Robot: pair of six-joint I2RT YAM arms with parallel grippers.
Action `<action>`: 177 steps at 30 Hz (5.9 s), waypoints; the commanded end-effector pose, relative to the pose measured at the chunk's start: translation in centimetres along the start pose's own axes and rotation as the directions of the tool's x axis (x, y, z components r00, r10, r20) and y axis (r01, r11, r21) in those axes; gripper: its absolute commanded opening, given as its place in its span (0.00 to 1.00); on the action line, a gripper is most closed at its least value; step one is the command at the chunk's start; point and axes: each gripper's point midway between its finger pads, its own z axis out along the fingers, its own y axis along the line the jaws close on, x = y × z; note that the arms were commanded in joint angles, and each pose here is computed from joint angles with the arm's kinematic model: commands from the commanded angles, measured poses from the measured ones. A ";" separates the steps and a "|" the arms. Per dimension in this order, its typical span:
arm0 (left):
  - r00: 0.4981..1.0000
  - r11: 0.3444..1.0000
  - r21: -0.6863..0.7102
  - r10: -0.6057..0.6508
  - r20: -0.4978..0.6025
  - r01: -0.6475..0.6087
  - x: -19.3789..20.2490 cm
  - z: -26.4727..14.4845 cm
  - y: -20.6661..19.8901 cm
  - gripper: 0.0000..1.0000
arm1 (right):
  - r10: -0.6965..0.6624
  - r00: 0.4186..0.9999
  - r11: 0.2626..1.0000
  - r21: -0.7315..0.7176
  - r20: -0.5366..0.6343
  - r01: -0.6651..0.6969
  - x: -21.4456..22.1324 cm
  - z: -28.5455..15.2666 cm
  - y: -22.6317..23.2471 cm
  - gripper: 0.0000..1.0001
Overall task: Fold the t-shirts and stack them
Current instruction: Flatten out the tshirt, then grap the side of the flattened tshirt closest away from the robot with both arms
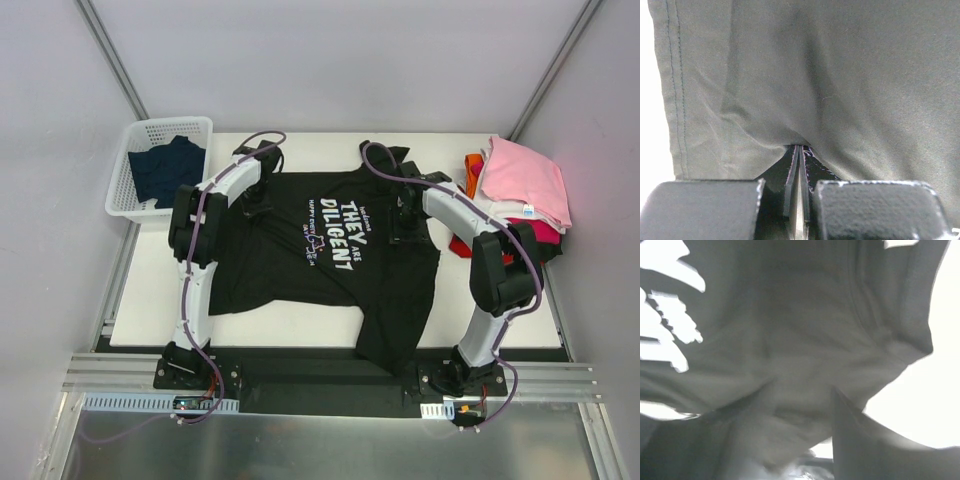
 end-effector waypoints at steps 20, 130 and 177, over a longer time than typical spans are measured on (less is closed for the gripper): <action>0.987 0.991 0.119 0.034 0.156 -0.053 4.7 -10.9 0.1 0.42 | 0.056 0.998 0.991 -0.122 0.034 -0.051 10.1 -4.3 -1.5 0.96; 0.981 0.977 -0.087 0.196 -0.002 -0.196 23.9 -7.1 13.2 0.36 | 0.478 0.725 0.806 0.081 0.496 -0.586 26.4 -2.2 4.2 0.72; 0.967 0.968 -0.022 0.250 -0.041 -0.251 25.0 -9.2 13.6 0.35 | 0.478 0.708 0.782 0.115 0.519 -0.613 28.3 -1.9 4.8 0.01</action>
